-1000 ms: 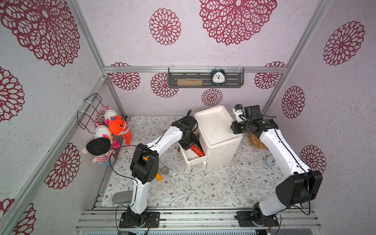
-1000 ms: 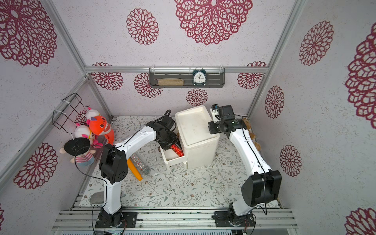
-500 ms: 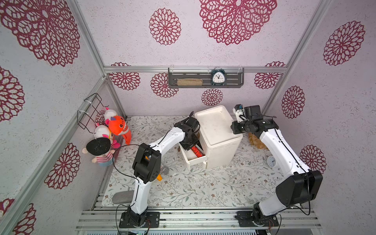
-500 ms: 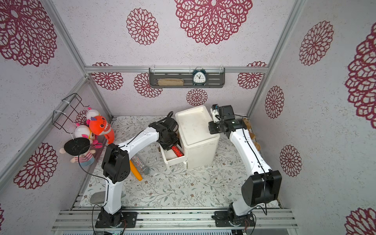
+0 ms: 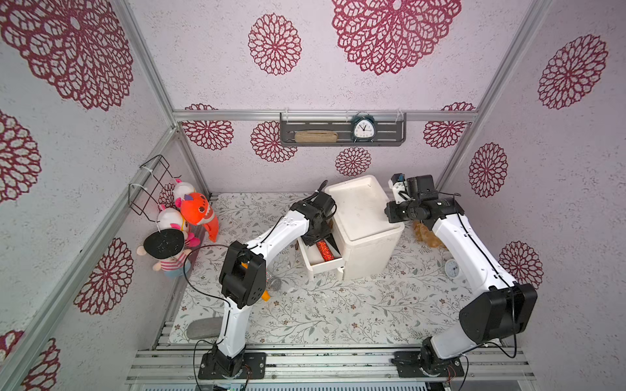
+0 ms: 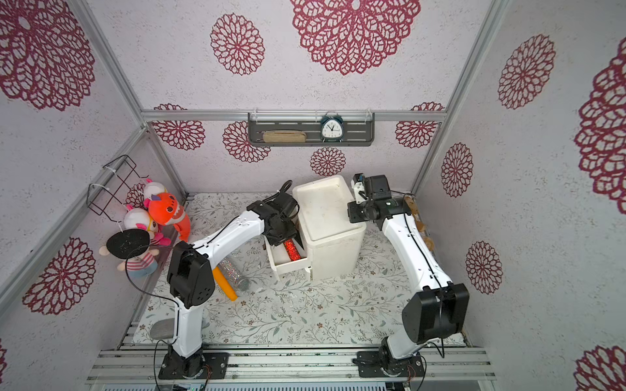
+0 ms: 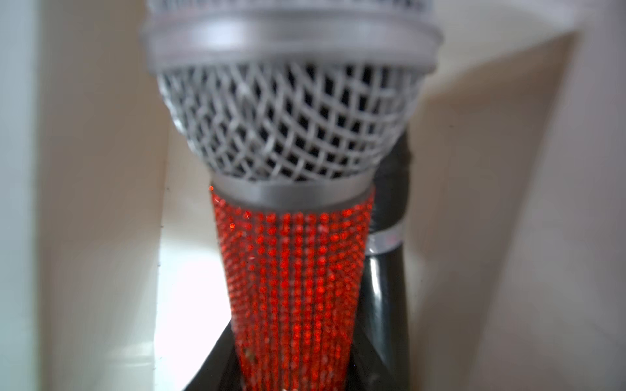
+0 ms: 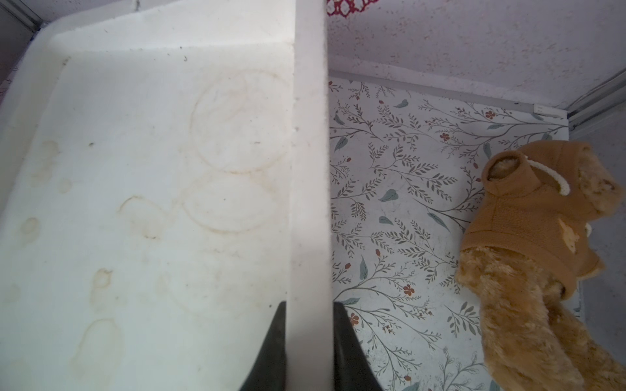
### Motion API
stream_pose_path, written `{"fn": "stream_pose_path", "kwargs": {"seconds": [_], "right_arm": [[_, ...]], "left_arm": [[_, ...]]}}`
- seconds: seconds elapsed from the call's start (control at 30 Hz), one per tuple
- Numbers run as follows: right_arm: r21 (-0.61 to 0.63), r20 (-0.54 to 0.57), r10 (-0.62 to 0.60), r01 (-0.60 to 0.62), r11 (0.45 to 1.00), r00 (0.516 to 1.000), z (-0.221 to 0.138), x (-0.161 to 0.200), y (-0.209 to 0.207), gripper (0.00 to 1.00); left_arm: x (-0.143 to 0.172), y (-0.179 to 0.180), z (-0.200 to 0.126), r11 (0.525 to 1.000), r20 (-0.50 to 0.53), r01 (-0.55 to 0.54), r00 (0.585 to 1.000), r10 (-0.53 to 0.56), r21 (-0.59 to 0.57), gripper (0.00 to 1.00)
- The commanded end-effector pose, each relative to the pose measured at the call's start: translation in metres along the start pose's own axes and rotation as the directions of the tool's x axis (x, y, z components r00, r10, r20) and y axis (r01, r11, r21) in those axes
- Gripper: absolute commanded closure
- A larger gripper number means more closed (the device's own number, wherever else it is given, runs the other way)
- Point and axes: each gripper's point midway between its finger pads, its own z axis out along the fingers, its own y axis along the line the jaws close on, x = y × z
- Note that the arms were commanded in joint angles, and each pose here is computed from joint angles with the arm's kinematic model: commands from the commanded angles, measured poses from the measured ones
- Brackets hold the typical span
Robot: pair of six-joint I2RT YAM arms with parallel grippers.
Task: Take the microphone out of the drawer
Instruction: Pick up the microphone from the drawer, then place the microphone at the center of the board.
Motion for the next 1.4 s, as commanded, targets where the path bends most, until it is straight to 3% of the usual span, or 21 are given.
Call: {"fn": "stream_pose_path", "kwargs": {"seconds": [0.0, 0.23, 0.37, 0.47, 0.63, 0.87, 1.1, 1.37], "right_arm": [[-0.049, 0.223, 0.046, -0.036, 0.998, 0.974, -0.044, -0.051, 0.005, 1.0], [-0.04, 0.221, 0.049, -0.041, 0.998, 0.974, -0.044, -0.049, 0.002, 1.0], [-0.04, 0.22, 0.047, -0.04, 0.998, 0.974, -0.044, -0.05, 0.003, 1.0], [-0.038, 0.22, 0.046, -0.039, 0.999, 0.974, -0.045, -0.05, 0.003, 1.0], [-0.037, 0.218, 0.042, -0.035, 0.999, 0.975, -0.045, -0.051, 0.003, 1.0], [-0.041, 0.216, 0.042, -0.034, 0.999, 0.975, -0.043, -0.049, 0.003, 1.0], [-0.043, 0.221, 0.042, -0.033, 0.999, 0.974, -0.042, -0.05, 0.003, 1.0], [-0.047, 0.221, 0.042, -0.032, 0.998, 0.974, -0.039, -0.048, 0.004, 1.0]], "left_arm": [[-0.027, -0.004, -0.045, 0.998, 0.126, -0.057, 0.991, 0.053, 0.026, 1.0], [-0.052, 0.006, -0.093, 0.995, 0.213, -0.077, 0.975, 0.063, 0.062, 1.0], [-0.068, 0.019, -0.107, 0.988, 0.215, -0.054, 0.976, 0.021, 0.148, 1.0], [-0.077, 0.038, -0.116, 0.982, 0.207, -0.039, 0.978, 0.0, 0.187, 1.0], [-0.078, 0.088, -0.125, 0.991, 0.212, -0.021, 0.977, -0.007, 0.133, 1.0], [-0.045, 0.173, -0.119, 0.998, 0.164, 0.023, 0.986, -0.014, -0.053, 1.0], [0.004, 0.252, -0.091, 0.966, 0.106, 0.165, 0.983, -0.147, -0.197, 1.0], [0.046, 0.297, -0.052, 0.923, 0.052, 0.291, 0.956, -0.287, -0.251, 1.0]]}}
